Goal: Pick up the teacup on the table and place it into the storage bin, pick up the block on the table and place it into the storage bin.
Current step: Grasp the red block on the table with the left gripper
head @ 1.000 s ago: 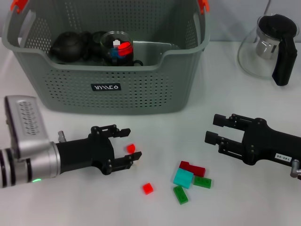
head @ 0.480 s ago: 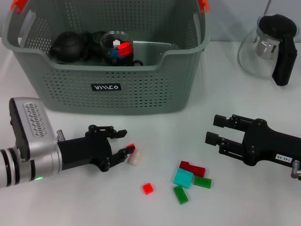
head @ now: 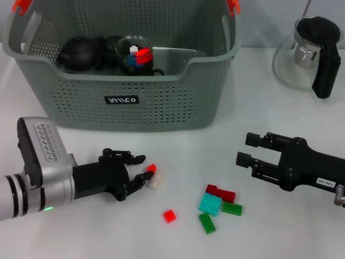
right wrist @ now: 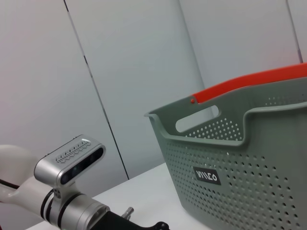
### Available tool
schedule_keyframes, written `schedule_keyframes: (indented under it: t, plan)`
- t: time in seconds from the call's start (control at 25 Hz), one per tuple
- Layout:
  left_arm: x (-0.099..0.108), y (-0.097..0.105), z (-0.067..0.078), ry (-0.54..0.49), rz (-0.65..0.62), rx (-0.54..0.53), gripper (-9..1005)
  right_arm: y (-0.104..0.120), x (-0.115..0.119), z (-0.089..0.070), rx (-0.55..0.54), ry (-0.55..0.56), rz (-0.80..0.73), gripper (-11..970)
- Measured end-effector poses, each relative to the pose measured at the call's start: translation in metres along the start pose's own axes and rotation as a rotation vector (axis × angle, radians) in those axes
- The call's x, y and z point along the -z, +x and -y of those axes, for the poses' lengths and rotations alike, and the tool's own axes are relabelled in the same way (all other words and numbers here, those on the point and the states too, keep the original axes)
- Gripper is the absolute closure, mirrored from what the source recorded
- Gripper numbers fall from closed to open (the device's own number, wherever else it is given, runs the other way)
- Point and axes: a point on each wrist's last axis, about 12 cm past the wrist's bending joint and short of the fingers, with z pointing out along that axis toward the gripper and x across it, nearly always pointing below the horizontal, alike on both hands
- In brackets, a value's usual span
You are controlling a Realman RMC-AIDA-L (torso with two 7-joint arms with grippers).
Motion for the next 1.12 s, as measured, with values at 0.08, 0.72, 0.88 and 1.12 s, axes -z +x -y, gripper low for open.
schedule_keyframes:
  t: [0.08,0.72,0.88,1.12]
  plan:
    - [-0.001,0.0,0.001,0.003,0.003,-0.003,652,0.0,0.001,0.0,0.001,0.001,-0.001,333]
    - [-0.013,-0.003,0.002,0.013,-0.007,-0.007,724,0.002,0.004,0.001,-0.003,0.011,-0.005,332]
    - [-0.013,-0.003,0.002,0.012,-0.007,-0.006,742,0.003,0.004,0.0,-0.005,0.014,-0.005,332]
    - [-0.013,-0.004,0.0,0.007,-0.014,0.024,769,0.002,0.005,0.0,-0.005,0.014,-0.006,332]
